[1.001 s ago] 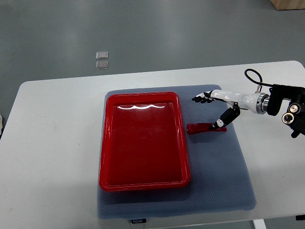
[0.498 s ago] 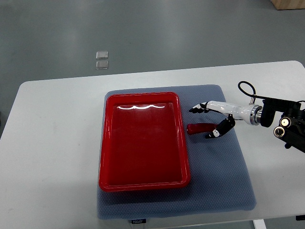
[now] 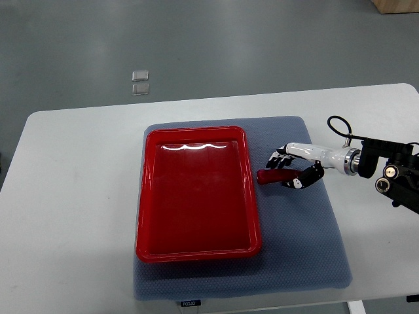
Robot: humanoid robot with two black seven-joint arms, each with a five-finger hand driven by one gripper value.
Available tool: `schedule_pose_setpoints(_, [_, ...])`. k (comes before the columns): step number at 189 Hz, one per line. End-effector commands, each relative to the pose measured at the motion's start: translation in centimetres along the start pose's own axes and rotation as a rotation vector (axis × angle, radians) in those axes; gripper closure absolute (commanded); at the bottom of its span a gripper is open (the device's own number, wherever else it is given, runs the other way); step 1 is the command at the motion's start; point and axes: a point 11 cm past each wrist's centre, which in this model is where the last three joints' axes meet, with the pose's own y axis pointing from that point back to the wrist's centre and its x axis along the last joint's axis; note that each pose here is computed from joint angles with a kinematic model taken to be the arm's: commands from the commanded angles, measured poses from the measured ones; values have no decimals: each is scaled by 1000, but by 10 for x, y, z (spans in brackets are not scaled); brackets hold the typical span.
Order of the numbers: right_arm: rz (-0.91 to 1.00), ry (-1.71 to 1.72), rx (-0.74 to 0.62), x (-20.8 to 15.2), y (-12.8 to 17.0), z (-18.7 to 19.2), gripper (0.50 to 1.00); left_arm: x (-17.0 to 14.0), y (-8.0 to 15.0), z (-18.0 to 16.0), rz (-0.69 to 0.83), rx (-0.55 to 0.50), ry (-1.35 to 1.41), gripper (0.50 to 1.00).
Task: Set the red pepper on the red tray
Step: 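Lower the right hand and close its fingers around the red pepper, then lift the red pepper up with the right hand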
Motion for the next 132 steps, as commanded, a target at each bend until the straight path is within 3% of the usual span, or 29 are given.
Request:
schedule_pose_setpoints(1, [1,3,1,0,0,0,865,0,0,0,0,1,0,500])
schedule_pose_setpoints(2, [1,3,1,0,0,0,865,0,0,0,0,1,0,500])
schedule_pose_setpoints(3, [5,4,-2,0,0,2,942,0,0,0,0,1,0,500])
schedule_pose_setpoints(7, [8,6,-1,1,0,1,993,0,0,0,0,-1,0,500])
schedule_pose_setpoints(10, [8,6,-1,1,0,1,1000,0,0,0,1,1,0,500])
schedule_pose_setpoints(71, [69,34,1,39,16,0,1000,0,0,0,0,1,0,500])
schedule_pose_setpoints(72, [99,60,-6,60,26,-2,1000,0,0,0,1,1,0,500])
schedule_pose_setpoints(76, [111,71,-7,68,29,-3,1000,0,0,0,1,1,0,500])
schedule_pose_setpoints(98, [140,93,8,91,36,-13,1000,1,0,0,2,-1,0,500])
schedule_pose_setpoints(101, [147,122,33,109,40,-29,1000,0,0,0,1,1,0,500])
schedule_pose_setpoints(132, [153,174,89,130,32,-64,1000,0,0,0,0,-1,-2,500])
